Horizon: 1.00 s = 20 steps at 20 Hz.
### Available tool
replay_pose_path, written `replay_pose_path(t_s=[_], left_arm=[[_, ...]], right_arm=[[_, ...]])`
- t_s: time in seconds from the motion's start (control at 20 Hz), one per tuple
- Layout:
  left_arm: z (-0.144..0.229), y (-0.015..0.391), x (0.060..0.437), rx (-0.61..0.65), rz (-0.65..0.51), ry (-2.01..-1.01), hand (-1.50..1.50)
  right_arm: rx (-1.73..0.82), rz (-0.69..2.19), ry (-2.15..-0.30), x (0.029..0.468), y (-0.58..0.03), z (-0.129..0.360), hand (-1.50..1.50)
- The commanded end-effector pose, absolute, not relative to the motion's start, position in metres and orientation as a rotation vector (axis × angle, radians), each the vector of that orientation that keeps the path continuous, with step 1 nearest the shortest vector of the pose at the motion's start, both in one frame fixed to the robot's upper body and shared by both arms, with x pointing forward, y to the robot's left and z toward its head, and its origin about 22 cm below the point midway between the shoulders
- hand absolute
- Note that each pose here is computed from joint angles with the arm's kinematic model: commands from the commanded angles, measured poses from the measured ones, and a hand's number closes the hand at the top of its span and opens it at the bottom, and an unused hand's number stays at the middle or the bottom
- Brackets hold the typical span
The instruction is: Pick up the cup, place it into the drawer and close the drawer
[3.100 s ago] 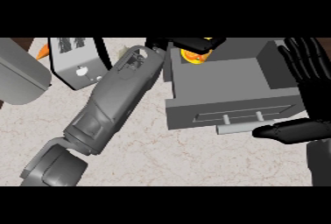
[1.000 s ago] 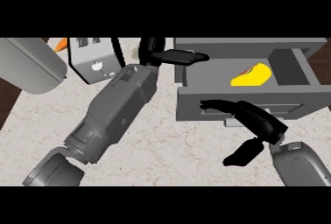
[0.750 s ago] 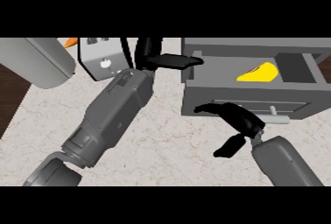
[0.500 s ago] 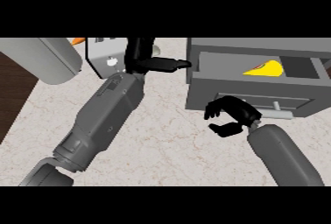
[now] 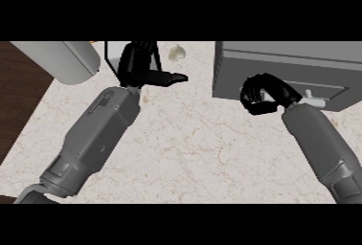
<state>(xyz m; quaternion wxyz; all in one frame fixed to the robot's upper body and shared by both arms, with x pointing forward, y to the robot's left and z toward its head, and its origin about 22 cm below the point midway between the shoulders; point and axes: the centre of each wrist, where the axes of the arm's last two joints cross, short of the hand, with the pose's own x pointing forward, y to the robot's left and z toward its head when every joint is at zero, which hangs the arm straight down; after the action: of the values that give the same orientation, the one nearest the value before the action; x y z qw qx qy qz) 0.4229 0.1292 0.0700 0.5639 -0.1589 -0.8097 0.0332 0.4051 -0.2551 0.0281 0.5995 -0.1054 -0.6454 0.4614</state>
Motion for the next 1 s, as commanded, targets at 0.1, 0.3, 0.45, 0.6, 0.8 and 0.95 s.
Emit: replay_pose_path(t_s=[0.1,0.3,0.45,0.6,0.8,0.95], left_arm=[[0.080,0.140,0.423,-0.420,0.057,-1.908,-1.50],[0.064,0.158,0.417,-0.402,0.048,-1.888,-1.50],[0.062,0.160,0.415,-0.426,0.012,-1.889,-1.50],[0.065,0.161,0.415,-0.434,0.008,-1.889,-1.50],[0.062,0.165,0.414,-0.453,0.037,-1.880,-1.50],[0.062,0.165,0.413,-0.455,0.028,-1.897,-1.50]], right_arm=[[-0.364,0.936,-1.555,0.432,-0.275,0.067,1.50],[-0.365,0.866,-1.581,0.438,-0.290,0.091,1.50],[-0.343,0.829,-1.612,0.441,-0.295,0.107,1.50],[-0.331,0.827,-1.614,0.440,-0.306,0.114,1.50],[-0.307,0.813,-1.638,0.438,-0.312,0.122,1.50],[-0.289,0.809,-1.634,0.437,-0.317,0.126,1.50]])
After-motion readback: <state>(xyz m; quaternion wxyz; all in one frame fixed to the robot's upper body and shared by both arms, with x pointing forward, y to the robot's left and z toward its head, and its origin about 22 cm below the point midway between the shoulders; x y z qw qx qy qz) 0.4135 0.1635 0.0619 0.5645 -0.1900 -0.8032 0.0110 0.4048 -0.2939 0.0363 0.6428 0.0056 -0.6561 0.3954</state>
